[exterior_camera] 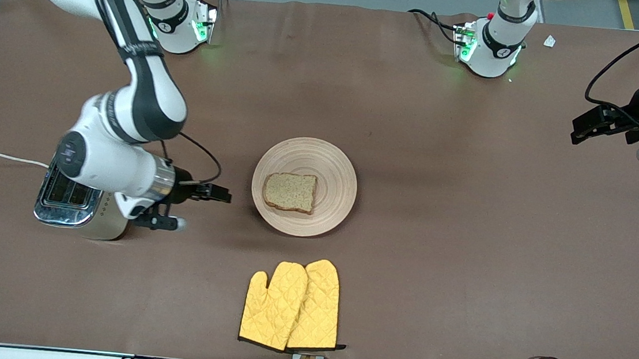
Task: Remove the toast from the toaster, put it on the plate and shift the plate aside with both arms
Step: 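Release the toast and withdraw the right gripper while the left gripper approaches, then reach the left gripper toward the rim of the wooden plate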
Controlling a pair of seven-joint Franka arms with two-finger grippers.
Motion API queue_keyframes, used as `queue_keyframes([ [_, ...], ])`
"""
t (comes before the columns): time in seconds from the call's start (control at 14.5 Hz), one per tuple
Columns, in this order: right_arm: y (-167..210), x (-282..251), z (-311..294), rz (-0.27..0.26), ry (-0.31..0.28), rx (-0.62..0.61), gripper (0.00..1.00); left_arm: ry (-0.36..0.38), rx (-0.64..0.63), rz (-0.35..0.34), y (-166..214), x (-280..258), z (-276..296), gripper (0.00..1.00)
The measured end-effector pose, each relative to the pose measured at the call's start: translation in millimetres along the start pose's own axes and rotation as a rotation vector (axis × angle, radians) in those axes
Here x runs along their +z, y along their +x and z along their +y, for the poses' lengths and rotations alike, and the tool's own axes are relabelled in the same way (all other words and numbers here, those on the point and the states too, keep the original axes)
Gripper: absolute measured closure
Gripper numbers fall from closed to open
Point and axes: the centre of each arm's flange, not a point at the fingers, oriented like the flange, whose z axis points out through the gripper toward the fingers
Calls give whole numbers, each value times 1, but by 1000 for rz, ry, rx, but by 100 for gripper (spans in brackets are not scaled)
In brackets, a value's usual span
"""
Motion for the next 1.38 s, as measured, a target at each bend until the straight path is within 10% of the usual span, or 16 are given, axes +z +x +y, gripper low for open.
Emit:
queue_keyframes([
  [0.28,-1,-88,76,45,-152,-84,0,-56,34,-51,10,21,19,0],
  [0.83,-38,-213,169,123,-291,-69,0,-412,196,-198,86,148,37,0],
  [1.38,-113,-305,146,194,-324,-69,0,-766,342,-209,135,305,36,0],
])
